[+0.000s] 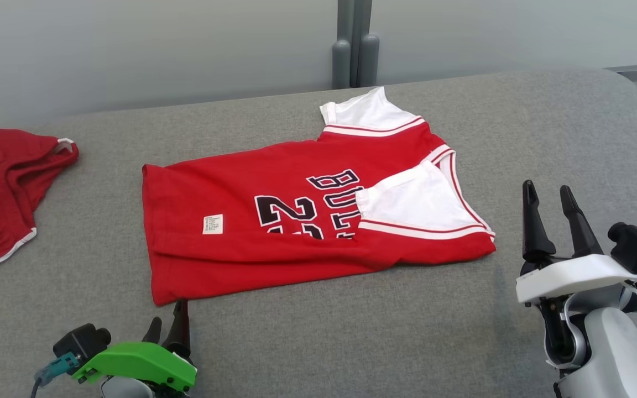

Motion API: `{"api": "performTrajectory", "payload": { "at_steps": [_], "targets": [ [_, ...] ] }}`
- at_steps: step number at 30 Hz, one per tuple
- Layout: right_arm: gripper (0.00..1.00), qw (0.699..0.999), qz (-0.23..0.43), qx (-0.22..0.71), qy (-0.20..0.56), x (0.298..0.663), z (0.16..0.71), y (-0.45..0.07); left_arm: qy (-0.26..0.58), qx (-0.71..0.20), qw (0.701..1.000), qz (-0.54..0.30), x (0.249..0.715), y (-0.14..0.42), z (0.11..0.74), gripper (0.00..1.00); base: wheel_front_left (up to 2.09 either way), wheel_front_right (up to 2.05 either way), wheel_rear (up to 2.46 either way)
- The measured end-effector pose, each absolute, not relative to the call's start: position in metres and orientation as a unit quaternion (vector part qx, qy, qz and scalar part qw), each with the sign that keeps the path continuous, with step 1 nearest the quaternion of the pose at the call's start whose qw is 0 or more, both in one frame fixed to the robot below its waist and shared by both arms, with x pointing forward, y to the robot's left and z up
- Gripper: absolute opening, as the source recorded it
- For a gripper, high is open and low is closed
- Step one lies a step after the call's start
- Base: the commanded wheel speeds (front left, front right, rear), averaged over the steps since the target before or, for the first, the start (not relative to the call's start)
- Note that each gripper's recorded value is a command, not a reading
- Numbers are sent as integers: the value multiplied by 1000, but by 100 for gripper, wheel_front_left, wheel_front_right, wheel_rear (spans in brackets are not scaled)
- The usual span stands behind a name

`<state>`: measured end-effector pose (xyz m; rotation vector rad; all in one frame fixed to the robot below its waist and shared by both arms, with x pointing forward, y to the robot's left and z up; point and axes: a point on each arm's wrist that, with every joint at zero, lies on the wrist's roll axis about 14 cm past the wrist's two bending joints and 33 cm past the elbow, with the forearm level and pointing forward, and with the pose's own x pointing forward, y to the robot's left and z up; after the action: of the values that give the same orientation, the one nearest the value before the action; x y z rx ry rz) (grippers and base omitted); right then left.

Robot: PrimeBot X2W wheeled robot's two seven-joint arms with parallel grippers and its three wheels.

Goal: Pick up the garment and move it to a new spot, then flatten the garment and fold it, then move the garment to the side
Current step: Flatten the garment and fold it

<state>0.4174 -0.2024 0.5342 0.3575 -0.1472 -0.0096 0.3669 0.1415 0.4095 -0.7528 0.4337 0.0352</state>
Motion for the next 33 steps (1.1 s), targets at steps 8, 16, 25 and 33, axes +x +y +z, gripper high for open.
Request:
{"api": "performTrajectory", "payload": {
  "at_steps": [8, 16, 25, 33],
  "targets": [
    [100, 982, -22, 166, -85, 400, 550, -219, 251, -401, 880, 39, 374, 134, 387, 100, 0, 0, 0],
    [100, 983, -41, 159, -82, 394, 551, -233, 248, -431, 866, 55, 398, 136, 376, 100, 0, 0, 0],
    [100, 983, -60, 158, -69, 392, 541, -245, 214, -453, 863, 61, 420, 139, 374, 42, 0, 0, 0],
    [100, 982, -63, 175, -34, 392, 516, -242, 186, -453, 871, 44, 419, 140, 386, 0, 0, 0, 0]
  ]
}}
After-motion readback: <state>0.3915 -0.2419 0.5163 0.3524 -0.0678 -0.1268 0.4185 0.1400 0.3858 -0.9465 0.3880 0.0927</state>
